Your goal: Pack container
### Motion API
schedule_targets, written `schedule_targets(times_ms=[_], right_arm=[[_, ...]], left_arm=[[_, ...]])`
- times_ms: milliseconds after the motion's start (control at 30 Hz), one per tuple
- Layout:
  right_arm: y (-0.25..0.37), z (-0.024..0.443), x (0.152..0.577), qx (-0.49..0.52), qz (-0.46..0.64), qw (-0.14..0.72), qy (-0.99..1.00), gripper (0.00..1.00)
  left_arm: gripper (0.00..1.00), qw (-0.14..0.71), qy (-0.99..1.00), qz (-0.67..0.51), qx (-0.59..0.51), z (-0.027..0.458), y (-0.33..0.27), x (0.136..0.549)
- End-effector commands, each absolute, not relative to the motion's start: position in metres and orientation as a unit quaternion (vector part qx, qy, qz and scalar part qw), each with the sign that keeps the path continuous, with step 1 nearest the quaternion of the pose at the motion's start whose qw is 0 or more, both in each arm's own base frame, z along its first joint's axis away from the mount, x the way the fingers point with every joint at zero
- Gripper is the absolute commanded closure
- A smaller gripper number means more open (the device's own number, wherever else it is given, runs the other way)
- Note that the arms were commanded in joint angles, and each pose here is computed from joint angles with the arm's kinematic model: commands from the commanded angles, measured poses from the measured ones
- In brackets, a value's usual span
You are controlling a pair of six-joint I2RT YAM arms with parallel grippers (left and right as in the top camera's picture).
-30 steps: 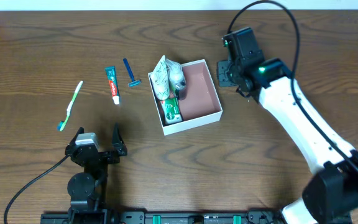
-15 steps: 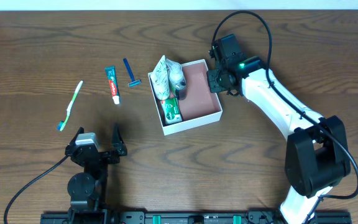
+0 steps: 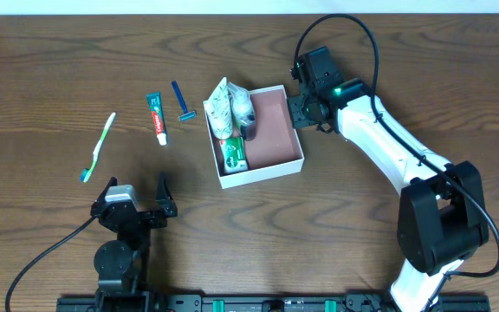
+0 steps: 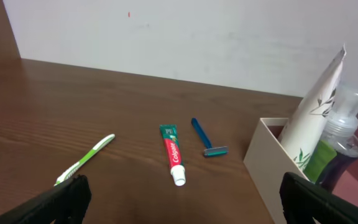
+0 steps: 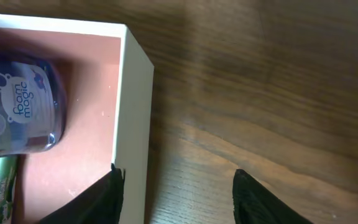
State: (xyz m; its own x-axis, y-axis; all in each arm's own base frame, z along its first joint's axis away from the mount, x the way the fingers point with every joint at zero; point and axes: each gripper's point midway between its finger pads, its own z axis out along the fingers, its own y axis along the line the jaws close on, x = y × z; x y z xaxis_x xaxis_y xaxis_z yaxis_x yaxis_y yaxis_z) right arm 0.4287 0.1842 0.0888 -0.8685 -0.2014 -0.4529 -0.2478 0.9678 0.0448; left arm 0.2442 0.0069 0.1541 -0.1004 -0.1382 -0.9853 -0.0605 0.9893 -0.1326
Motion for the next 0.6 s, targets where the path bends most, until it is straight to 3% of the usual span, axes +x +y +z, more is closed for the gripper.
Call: schedule_targets(times_ms=[0, 567], right_arm=[[0.192, 0.091, 0.430, -0.124, 0.073, 0.230, 0.963, 0.44], [0.199, 0.113, 0.443, -0.148, 0.084, 0.256, 0.952, 0.44]], left_arm=[[0.02, 0.650, 0.757, -0.018, -0.068, 0.137, 0.010, 0.244], [0.02, 0.650, 0.757, -0.018, -0.068, 0.137, 0.010, 0.244]])
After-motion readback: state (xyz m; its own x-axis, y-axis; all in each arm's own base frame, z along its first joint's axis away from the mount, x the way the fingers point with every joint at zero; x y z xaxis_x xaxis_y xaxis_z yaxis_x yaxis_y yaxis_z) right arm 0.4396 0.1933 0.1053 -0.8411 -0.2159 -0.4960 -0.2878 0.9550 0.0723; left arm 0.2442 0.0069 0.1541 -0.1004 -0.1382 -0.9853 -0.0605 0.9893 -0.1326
